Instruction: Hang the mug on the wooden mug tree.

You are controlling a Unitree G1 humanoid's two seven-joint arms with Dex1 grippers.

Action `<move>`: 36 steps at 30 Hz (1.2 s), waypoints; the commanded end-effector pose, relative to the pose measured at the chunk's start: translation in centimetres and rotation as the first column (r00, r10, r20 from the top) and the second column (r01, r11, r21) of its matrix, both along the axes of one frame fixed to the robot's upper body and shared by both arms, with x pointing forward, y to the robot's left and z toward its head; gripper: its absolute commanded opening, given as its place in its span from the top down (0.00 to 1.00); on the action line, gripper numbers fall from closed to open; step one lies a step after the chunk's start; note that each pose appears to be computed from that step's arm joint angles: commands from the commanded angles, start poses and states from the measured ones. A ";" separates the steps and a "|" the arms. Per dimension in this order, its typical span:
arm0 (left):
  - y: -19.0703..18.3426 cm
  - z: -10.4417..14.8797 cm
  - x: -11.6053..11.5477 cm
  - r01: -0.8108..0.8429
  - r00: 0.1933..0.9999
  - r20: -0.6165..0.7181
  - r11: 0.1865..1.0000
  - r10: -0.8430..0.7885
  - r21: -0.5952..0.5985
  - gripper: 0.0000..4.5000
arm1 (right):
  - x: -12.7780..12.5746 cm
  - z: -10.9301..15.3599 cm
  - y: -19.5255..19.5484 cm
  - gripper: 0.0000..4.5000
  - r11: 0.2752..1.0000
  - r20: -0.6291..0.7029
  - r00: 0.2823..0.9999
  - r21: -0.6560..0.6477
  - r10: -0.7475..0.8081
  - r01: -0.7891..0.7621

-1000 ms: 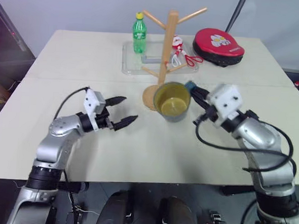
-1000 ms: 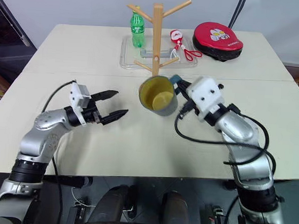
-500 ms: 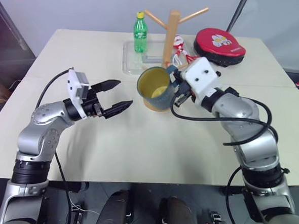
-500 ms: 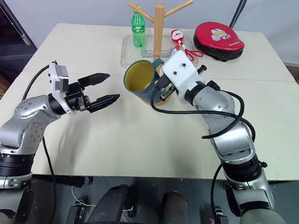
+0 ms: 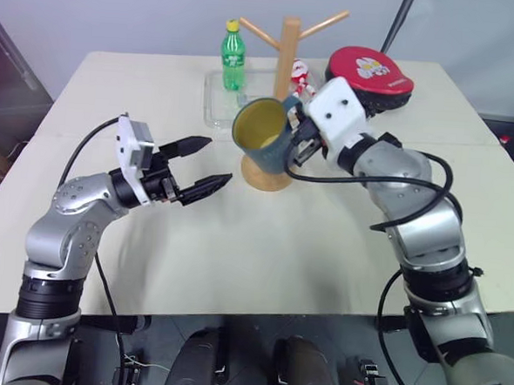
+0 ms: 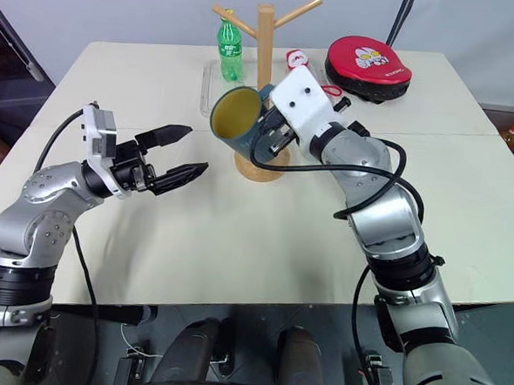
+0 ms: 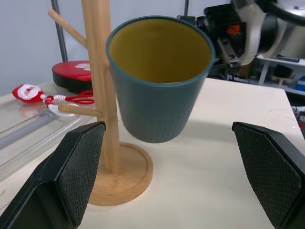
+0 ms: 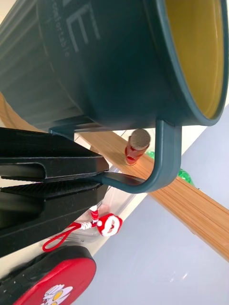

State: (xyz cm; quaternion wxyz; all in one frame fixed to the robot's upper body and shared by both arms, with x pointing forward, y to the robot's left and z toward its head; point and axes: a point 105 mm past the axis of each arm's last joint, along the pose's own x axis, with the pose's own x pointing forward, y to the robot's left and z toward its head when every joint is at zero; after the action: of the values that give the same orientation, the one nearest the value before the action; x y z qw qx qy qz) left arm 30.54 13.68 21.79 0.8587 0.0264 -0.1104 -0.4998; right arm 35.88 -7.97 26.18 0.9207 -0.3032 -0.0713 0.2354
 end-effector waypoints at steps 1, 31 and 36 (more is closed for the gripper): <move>0.0 1.1 -0.5 0.008 0.999 0.043 1.000 -0.007 -0.018 0.00 | -0.1 1.4 0.6 0.99 1.000 0.048 0.999 -0.008 0.004 -0.004; 2.8 -1.4 2.0 -0.229 0.973 -0.047 0.972 0.227 -0.046 0.00 | -4.4 2.5 -3.6 0.20 0.975 0.136 0.981 0.151 0.140 -0.161; 5.2 -4.8 3.2 -0.410 0.908 -0.105 0.912 0.406 -0.020 0.00 | -5.1 -2.2 -7.0 0.20 0.938 0.013 0.994 0.329 0.112 -0.110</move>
State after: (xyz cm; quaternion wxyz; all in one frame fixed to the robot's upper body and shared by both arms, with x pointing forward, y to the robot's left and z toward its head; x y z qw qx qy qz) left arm 33.53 17.78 16.84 0.9384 -0.0065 -0.0575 -0.3408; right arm 31.43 -14.63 23.63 0.9444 -0.1600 -0.0993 0.2695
